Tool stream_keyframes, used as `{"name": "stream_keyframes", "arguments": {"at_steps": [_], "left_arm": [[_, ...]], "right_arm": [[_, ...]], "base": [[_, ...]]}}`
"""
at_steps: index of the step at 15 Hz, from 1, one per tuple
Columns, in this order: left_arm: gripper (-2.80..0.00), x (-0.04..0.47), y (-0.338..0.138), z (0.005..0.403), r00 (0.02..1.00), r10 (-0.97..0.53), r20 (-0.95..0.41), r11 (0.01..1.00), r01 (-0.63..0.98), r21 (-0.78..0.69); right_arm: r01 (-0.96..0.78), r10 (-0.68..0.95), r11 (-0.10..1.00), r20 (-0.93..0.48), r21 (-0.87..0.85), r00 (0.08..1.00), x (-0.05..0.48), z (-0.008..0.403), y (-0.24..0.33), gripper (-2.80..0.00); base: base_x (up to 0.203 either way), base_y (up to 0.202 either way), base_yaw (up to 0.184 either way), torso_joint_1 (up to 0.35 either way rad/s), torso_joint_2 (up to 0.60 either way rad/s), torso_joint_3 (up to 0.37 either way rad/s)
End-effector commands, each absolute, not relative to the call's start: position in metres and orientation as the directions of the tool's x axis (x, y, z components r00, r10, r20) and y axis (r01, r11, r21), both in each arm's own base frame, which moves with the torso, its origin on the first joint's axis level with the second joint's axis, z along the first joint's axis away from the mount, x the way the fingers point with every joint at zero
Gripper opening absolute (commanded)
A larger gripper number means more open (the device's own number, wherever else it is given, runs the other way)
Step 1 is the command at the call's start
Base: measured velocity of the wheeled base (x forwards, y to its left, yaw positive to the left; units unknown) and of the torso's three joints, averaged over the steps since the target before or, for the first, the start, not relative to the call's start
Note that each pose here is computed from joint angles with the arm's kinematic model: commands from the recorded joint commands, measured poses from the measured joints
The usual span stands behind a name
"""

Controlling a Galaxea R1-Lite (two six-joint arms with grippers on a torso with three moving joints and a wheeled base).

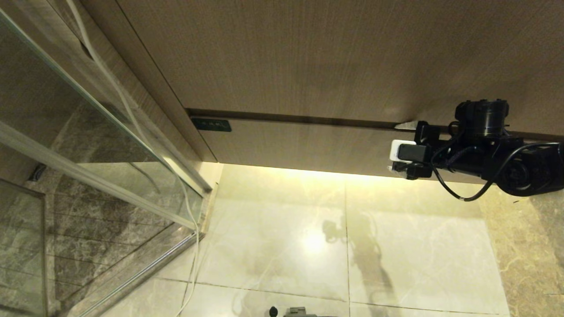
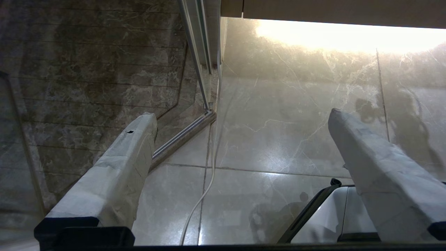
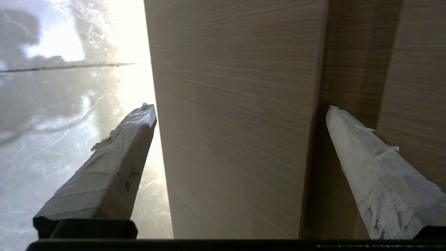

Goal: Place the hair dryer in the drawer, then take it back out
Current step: Pull open the drawer

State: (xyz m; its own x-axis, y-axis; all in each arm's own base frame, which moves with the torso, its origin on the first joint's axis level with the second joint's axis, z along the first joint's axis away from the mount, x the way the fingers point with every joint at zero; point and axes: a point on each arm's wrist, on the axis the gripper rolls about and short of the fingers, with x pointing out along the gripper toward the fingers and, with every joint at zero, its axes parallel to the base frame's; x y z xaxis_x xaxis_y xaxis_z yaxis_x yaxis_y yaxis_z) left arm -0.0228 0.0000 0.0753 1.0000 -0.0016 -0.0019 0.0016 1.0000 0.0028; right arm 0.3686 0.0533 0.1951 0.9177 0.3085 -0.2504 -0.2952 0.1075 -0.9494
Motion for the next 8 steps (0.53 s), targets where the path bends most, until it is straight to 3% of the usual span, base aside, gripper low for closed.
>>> {"name": "stream_keyframes", "arguments": {"at_steps": [1,8], "left_arm": [[0.0,-0.0228,0.0,0.0753,1.0,-0.002,-0.002,1.0,0.002,0.003],[0.0,-0.0228,0.0,0.0753,1.0,-0.002,-0.002,1.0,0.002,0.003]], "right_arm": [[-0.299,0.309,0.1,-0.256,-0.949,0.916,0.3696,0.1917,0.0533,0.0],[-0.277,0.303,0.106,-0.234,-0.955,0.924,0.3764,0.1881,0.0512,0.0]], "base": [[0.0,0.0,0.0,0.0,0.0,0.0],[0.0,0.0,0.0,0.0,0.0,0.0]]}}
